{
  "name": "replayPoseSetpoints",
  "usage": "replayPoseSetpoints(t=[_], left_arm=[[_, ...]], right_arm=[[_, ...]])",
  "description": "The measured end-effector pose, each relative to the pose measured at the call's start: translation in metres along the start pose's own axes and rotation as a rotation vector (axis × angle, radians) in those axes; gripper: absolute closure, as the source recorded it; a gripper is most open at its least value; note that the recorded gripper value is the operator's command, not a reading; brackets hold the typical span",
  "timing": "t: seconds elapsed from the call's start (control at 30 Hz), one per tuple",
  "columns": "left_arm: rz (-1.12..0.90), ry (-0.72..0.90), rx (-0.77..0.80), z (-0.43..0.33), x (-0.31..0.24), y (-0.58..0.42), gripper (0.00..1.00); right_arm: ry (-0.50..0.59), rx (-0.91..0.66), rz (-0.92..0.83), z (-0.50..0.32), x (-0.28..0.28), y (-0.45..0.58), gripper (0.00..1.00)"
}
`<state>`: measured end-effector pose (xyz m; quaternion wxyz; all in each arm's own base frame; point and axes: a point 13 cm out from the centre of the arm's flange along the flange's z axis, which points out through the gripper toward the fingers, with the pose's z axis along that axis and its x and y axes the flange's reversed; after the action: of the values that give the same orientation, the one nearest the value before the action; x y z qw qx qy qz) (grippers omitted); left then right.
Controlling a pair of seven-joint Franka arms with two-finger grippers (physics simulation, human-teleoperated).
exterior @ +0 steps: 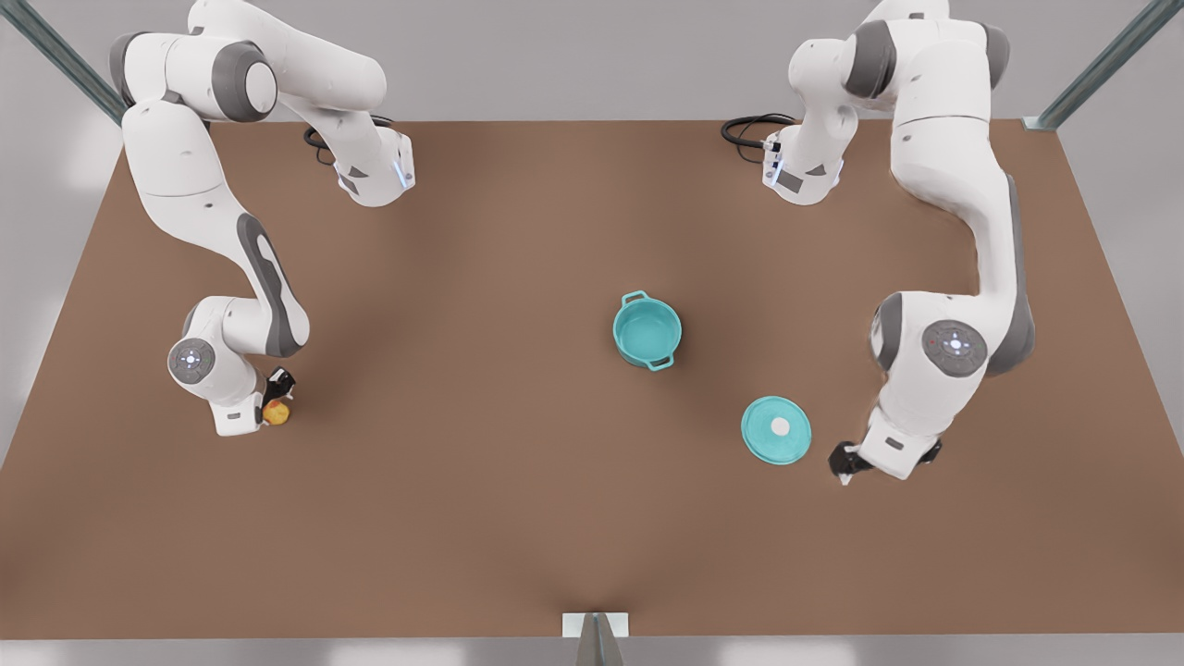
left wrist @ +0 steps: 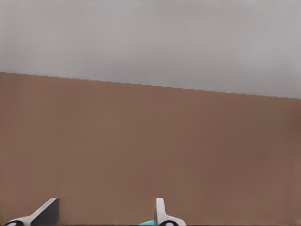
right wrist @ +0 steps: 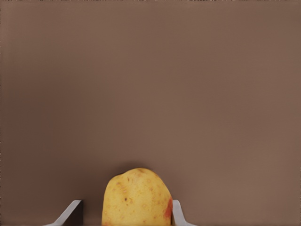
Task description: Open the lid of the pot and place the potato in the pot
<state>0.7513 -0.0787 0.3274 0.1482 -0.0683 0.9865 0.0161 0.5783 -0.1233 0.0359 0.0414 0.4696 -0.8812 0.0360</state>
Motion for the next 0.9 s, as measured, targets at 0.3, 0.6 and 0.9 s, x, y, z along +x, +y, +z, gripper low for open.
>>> replayPoseSetpoints(t=[0.3,0.6,0.9], left_arm=[[0.011,0.340,0.183,-0.101,0.108,0.006,0.00],[0.053,0.472,0.205,-0.111,0.130,0.016,0.00],[0.081,0.540,0.204,-0.104,0.147,0.020,0.00]], right_arm=[[-0.005,-0.003,-0.023,-0.002,-0.009,0.004,0.33],[-0.011,-0.001,-0.032,-0.007,-0.011,0.003,0.51],[-0.068,0.017,-0.093,-0.072,-0.061,0.015,0.53]])
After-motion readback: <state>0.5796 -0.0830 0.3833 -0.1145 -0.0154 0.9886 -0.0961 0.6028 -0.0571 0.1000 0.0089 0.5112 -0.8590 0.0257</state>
